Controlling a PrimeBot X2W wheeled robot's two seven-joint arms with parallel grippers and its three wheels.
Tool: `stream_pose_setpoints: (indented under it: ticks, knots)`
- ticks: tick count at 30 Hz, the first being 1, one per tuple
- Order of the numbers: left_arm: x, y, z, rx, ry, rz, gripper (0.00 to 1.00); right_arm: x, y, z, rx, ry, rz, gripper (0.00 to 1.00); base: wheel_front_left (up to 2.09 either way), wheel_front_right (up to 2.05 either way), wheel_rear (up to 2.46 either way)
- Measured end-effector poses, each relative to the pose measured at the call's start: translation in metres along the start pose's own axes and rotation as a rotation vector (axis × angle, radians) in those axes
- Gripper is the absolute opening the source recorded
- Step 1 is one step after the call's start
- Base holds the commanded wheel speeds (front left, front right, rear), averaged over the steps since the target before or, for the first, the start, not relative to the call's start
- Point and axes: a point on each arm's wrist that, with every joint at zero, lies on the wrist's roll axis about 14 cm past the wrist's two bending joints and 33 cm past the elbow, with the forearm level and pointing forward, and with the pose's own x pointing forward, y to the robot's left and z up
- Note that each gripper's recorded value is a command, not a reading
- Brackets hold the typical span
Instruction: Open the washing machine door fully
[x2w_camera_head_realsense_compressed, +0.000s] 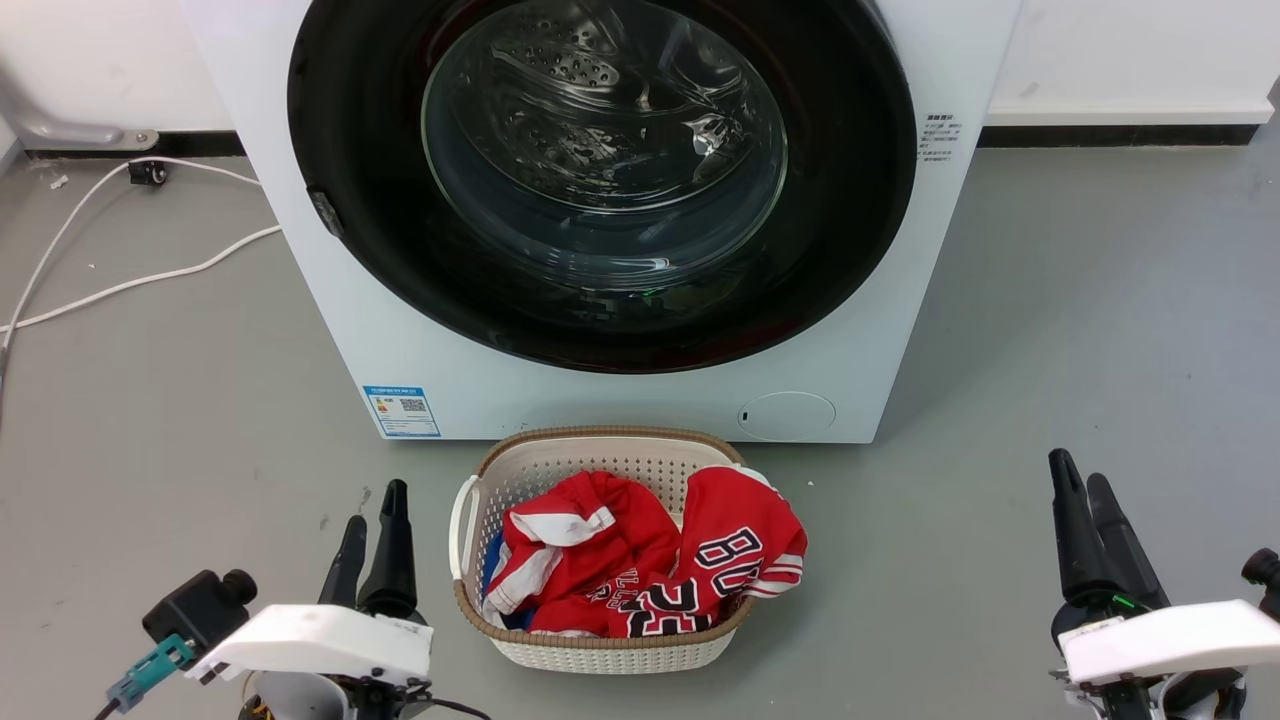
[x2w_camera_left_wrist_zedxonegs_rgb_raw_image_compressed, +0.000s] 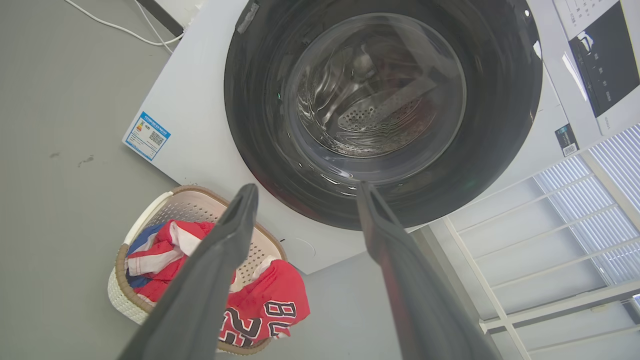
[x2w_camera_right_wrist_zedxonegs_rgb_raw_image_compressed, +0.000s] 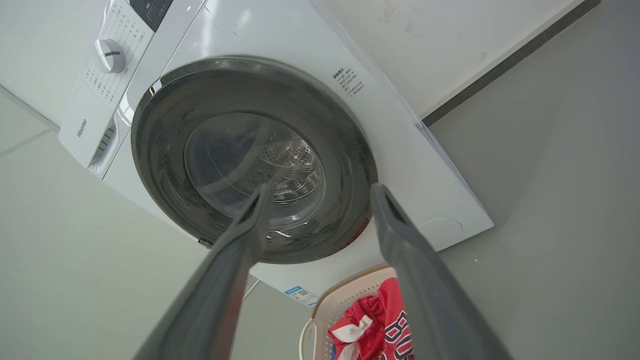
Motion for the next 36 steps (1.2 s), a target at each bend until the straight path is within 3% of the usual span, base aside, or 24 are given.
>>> stream_pose_setpoints:
  ticks: [18,36]
  knots:
    - [-0.001,-0.012,0.000,0.298,-0.034,-0.014,1.00,-0.006,0.011,0.003,-0.294,-0.024,0.046,1.00,0.00,0.00,0.00]
    - [-0.005,-0.030,0.003,0.477,-0.094,-0.069,1.00,-0.009,0.024,0.017,-0.450,-0.093,0.090,1.00,0.00,0.00,0.00]
